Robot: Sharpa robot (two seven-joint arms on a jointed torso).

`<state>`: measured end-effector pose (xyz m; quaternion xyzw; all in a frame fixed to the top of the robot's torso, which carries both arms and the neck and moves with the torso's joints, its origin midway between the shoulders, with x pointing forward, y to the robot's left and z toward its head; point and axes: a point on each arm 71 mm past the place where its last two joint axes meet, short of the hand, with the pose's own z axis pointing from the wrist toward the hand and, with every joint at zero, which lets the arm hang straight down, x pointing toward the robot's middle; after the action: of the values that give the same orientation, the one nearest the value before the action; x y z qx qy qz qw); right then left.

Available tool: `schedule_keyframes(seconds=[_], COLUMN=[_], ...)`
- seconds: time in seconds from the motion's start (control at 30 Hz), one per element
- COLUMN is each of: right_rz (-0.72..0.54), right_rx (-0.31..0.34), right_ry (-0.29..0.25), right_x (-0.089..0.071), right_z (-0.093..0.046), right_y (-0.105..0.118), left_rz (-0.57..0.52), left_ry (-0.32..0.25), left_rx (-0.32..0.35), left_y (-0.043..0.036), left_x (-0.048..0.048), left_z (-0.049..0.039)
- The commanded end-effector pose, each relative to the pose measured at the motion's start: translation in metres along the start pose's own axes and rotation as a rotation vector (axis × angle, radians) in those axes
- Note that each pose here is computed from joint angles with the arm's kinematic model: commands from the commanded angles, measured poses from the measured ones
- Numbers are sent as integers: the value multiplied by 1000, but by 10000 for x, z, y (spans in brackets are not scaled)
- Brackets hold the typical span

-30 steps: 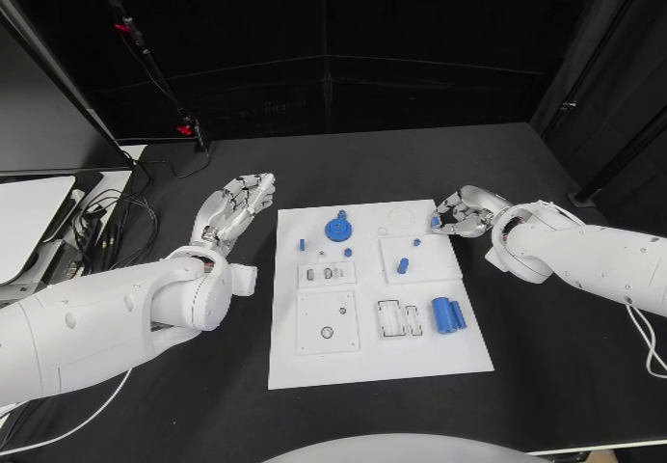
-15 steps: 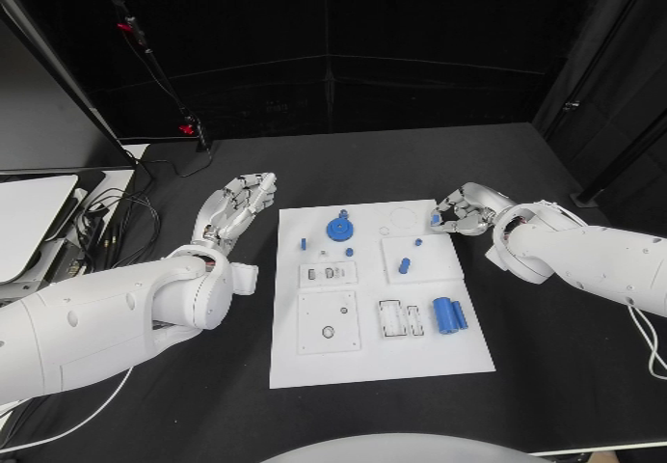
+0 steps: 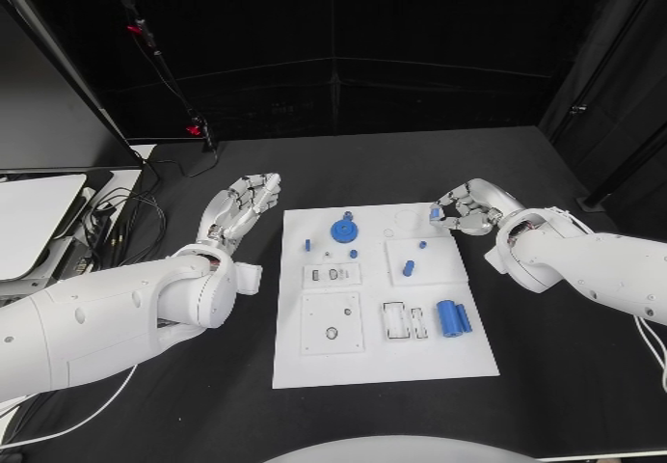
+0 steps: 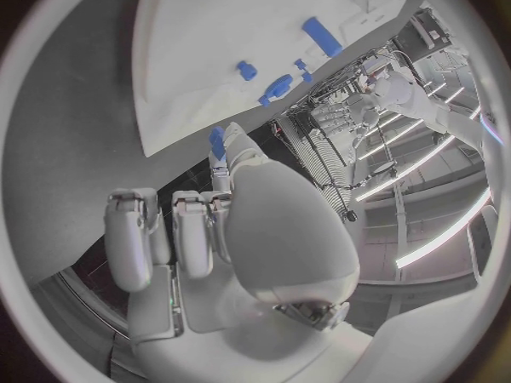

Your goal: Assemble the parts on the task board

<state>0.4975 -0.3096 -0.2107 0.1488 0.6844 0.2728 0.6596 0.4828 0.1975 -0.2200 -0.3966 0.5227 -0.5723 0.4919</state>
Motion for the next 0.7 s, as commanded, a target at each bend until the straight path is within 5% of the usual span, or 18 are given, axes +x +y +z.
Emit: schedule_keyframes(seconds=[0.03, 0.4, 0.7], right_rz=[74, 88, 23], right_rx=[-14, -120, -146], right_ry=[1, 103, 188], right_x=[42, 368, 665], right_z=[-17, -48, -50], right_y=[165, 721, 1119], left_rz=[-2, -3, -2], left_ry=[10, 12, 12], left_rx=[268, 268, 267], left_y=[-195, -194, -195], left_x=[14, 42, 50], left_z=[-16, -7, -6])
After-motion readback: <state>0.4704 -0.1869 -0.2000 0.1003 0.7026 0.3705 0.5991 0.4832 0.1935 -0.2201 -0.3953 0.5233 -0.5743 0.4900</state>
